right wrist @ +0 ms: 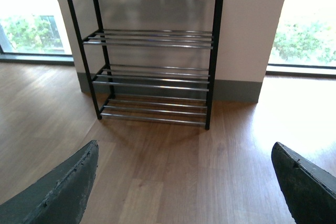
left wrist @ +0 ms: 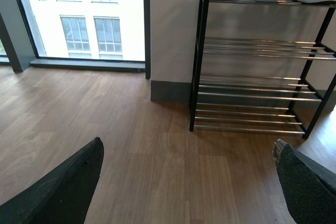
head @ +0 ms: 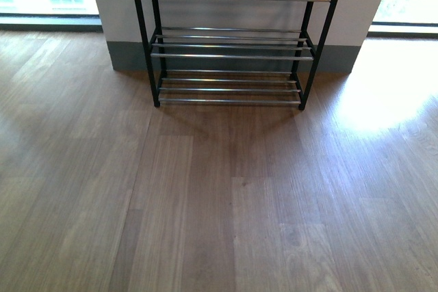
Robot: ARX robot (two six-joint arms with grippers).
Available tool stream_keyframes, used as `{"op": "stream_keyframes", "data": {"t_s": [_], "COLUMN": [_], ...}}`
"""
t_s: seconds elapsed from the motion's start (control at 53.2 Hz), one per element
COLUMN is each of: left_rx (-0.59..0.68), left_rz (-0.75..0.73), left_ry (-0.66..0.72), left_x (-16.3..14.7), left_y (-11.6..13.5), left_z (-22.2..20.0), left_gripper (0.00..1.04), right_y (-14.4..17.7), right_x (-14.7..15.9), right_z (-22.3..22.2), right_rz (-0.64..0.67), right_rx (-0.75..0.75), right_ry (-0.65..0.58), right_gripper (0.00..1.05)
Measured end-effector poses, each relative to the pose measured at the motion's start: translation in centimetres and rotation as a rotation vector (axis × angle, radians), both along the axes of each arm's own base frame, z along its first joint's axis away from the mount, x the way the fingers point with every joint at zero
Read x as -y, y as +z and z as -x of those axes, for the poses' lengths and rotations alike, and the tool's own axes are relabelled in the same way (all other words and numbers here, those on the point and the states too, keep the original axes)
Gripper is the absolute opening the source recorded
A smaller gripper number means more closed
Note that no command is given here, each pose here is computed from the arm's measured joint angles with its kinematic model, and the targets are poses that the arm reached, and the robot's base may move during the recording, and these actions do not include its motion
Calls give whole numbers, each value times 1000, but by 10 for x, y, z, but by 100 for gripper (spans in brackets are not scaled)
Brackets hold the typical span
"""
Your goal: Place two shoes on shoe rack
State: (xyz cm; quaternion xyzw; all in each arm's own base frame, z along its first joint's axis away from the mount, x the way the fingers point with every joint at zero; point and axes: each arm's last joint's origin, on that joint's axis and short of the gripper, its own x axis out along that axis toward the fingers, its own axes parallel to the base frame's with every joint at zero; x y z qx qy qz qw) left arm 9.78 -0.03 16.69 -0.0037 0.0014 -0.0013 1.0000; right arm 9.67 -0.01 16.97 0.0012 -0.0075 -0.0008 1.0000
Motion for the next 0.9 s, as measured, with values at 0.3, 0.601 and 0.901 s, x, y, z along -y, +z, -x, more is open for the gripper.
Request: {"op": "stream_keyframes", "data": {"t_s": [0.3, 0.601, 0.901], "left_rx": [0, 0, 0], "left_rz": [0, 0, 0], "left_ry": [0, 0, 0], "left_x": [0, 0, 0], "left_y": [0, 0, 0], "left_z": [0, 0, 0], "left_gripper": [95, 95, 95], "right_y": [0, 0, 0], "right_x": [0, 0, 0], "right_z": [0, 0, 0], "right_rz": [0, 0, 0], "right_rx": [0, 0, 0], "right_ry": [0, 0, 0], "right_gripper": [96, 96, 96]}}
